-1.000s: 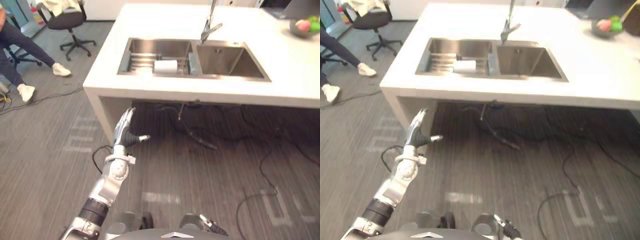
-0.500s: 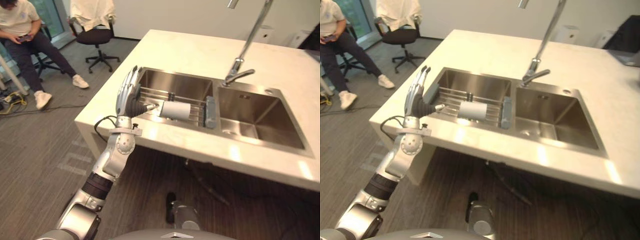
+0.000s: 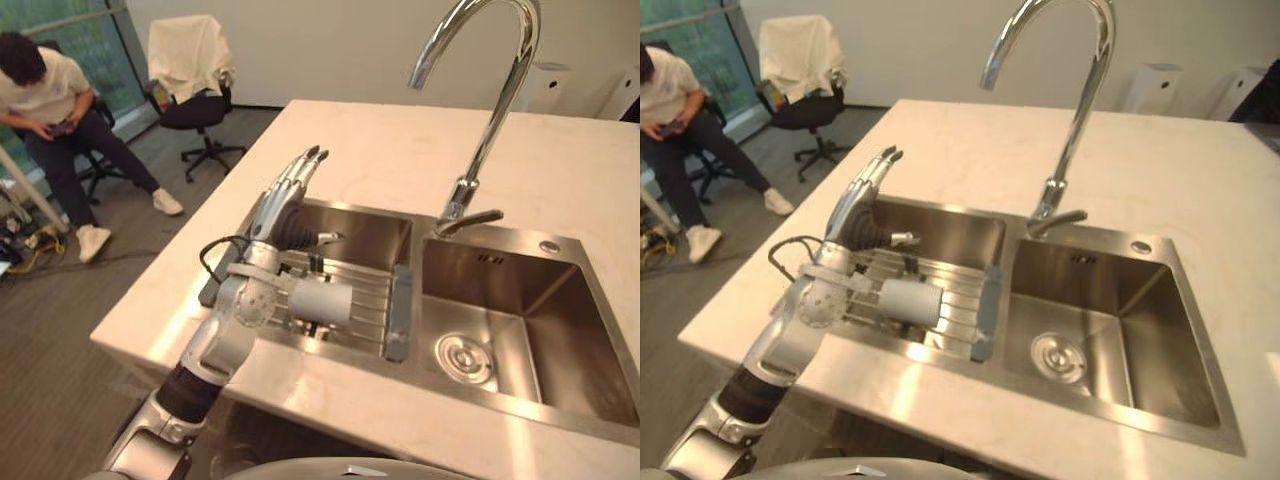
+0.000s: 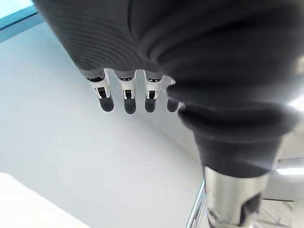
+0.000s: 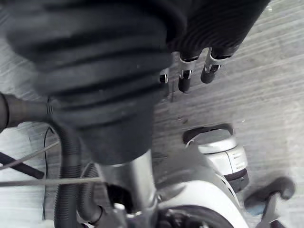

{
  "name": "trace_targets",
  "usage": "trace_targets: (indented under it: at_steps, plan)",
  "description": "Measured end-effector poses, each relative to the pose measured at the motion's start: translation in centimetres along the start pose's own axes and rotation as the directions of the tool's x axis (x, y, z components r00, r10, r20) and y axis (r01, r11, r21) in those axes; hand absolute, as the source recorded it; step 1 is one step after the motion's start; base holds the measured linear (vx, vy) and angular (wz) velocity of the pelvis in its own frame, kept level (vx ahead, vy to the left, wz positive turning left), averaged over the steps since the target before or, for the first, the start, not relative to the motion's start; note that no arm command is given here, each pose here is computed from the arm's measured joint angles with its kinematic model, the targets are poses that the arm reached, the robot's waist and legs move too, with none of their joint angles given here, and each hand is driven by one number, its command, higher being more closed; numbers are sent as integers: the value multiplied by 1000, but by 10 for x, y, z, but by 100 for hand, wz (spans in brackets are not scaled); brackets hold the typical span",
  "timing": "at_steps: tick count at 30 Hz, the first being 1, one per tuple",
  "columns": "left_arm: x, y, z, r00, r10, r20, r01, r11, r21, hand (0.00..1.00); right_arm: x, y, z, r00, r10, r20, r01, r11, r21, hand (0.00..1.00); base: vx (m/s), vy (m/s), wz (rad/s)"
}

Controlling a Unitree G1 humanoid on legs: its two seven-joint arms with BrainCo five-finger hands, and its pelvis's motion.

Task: Walk over to the sink, pick up the cup, carry it to the dishwasher, place the cup inside the dishwasher, then close the dishwasher door

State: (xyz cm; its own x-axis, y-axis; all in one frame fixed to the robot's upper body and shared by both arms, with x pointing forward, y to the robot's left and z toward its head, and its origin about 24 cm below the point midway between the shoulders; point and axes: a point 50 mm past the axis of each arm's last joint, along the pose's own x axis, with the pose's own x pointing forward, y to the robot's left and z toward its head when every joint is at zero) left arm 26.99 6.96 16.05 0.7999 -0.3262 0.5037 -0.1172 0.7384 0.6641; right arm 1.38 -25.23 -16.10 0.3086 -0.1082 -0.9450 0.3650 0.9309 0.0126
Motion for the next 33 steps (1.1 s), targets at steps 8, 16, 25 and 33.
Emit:
trace_targets:
  at_steps: [8, 16, 25, 33]
  plan:
    - [4, 3, -2, 999, -36, 26, 35, 999, 27, 0, 3, 4, 8, 1000, -3, 18, 2, 997, 76, 0, 150, 142, 4]
    - [1, 3, -1, 994, -94, 63, 94, 996, 11, 0, 3, 4, 1, 1000, -12, -1, 12, 990, 144, 0, -64, 127, -4]
    - [-5, 17, -2, 987, -146, 74, 144, 989, 33, 0, 6, 14, 1, 1000, -20, -11, 21, 991, 131, 0, 0, 98, -66]
    - [-13, 24, -15, 988, -150, 17, 149, 987, 53, 0, 5, 7, 0, 998, -26, -50, 30, 996, 85, 0, 1, -3, -53]
